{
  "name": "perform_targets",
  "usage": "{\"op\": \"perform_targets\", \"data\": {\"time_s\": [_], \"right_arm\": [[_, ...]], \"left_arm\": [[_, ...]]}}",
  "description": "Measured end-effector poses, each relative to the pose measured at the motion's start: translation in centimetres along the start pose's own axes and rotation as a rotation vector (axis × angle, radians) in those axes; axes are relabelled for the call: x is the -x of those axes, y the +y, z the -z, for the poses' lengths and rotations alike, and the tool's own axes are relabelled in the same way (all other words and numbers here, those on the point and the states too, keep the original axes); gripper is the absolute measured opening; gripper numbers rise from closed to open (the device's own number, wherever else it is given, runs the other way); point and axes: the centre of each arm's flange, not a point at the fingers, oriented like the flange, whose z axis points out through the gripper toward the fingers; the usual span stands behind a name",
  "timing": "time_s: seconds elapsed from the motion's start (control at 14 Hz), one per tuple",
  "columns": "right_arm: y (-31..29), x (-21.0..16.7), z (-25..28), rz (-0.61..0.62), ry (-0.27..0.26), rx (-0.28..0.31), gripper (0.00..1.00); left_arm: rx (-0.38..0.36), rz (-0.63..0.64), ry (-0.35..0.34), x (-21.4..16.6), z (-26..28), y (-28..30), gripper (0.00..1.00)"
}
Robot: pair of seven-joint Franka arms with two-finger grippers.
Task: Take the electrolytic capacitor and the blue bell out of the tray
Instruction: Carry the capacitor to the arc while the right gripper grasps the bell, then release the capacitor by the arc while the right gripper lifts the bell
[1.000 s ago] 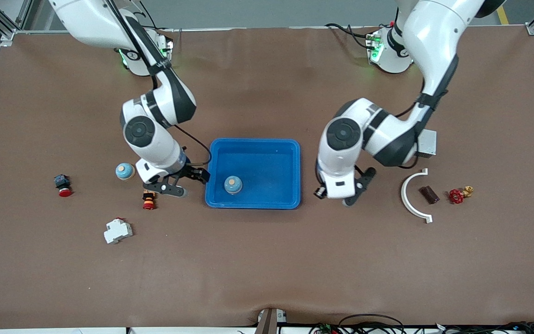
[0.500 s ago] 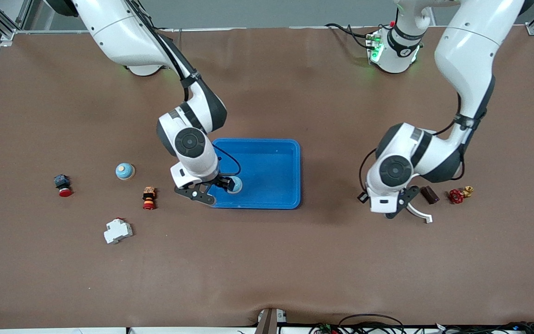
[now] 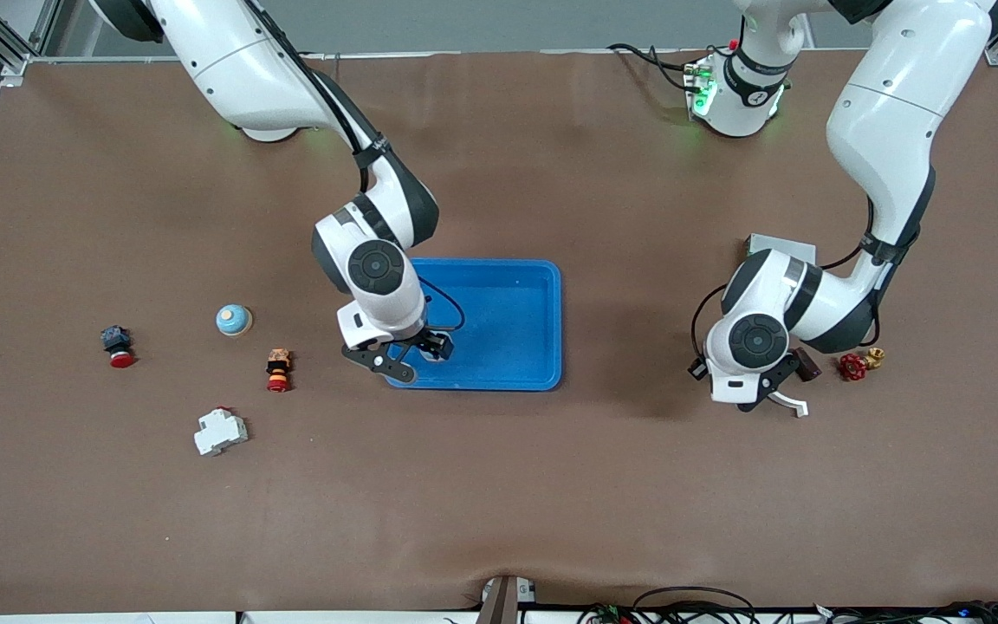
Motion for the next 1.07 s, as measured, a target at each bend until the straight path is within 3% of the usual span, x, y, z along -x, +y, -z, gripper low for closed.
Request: {"op": "perform_targets", "data": {"time_s": [0.14,0.57,1.07], "right_arm": [[-0.5,0.6,-0.6,-0.014,0.007,-0.021,1.00],[0.1,2.9,-3.8,-0.028,0.013,-0.058,1.00],[0.0,3.3,-4.1,-0.030,0.013,-0.059,1.00]], "left_arm": [[0.004,0.019,-0.005,-1.1,-0.1,-0.6,0.38],[0.072,0.025,0.044,-2.0,4.3,-0.5,0.99],[0.146,-0.143,0.194,-2.9,17.7,-4.0,1.00]]}}
